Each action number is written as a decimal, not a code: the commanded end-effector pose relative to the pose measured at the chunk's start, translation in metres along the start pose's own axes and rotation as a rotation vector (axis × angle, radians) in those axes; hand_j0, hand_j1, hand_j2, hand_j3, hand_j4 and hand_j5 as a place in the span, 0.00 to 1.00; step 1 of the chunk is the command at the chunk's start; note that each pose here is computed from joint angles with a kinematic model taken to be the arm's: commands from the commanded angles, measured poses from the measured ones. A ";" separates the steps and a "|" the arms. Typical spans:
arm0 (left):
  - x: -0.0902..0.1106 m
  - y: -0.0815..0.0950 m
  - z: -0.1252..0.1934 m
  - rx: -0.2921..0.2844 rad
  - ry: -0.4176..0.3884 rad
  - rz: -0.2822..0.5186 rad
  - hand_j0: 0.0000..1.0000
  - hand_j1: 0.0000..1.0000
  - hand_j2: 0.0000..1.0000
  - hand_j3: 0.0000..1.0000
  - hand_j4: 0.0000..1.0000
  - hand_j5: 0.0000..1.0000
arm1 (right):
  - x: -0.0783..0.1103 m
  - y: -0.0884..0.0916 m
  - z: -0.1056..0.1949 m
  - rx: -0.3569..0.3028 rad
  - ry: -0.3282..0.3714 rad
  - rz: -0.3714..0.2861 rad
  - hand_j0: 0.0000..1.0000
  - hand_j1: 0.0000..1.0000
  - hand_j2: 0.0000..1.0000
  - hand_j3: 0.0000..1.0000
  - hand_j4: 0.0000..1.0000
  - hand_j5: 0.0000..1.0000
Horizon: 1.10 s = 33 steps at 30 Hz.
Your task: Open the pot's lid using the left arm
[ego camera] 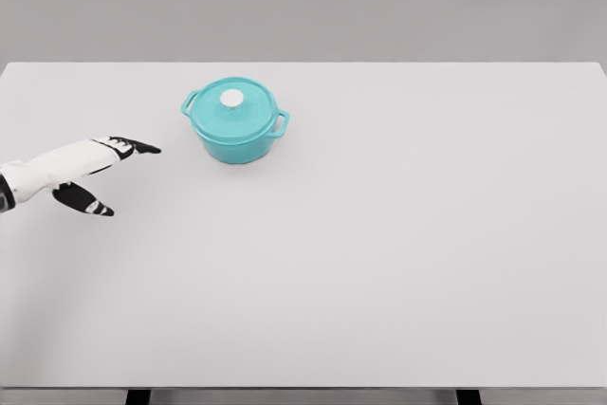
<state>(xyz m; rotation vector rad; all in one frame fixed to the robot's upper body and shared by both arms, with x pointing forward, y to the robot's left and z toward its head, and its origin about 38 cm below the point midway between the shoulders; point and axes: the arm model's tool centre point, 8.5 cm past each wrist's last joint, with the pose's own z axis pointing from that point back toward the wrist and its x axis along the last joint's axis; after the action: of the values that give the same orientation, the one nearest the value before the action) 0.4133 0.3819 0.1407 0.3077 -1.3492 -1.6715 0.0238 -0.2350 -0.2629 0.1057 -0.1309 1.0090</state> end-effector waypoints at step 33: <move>0.126 0.172 -0.160 -0.206 -0.186 -0.519 1.00 1.00 1.00 1.00 1.00 1.00 | -0.005 0.008 0.000 0.013 0.008 -0.006 1.00 1.00 1.00 1.00 1.00 1.00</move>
<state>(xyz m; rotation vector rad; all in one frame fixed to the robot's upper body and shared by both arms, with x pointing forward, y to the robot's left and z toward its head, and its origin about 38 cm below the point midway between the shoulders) 0.5417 0.1990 0.2771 0.4298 -1.2751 -2.2924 0.0146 -0.2351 -0.2632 0.1137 -0.1169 1.0042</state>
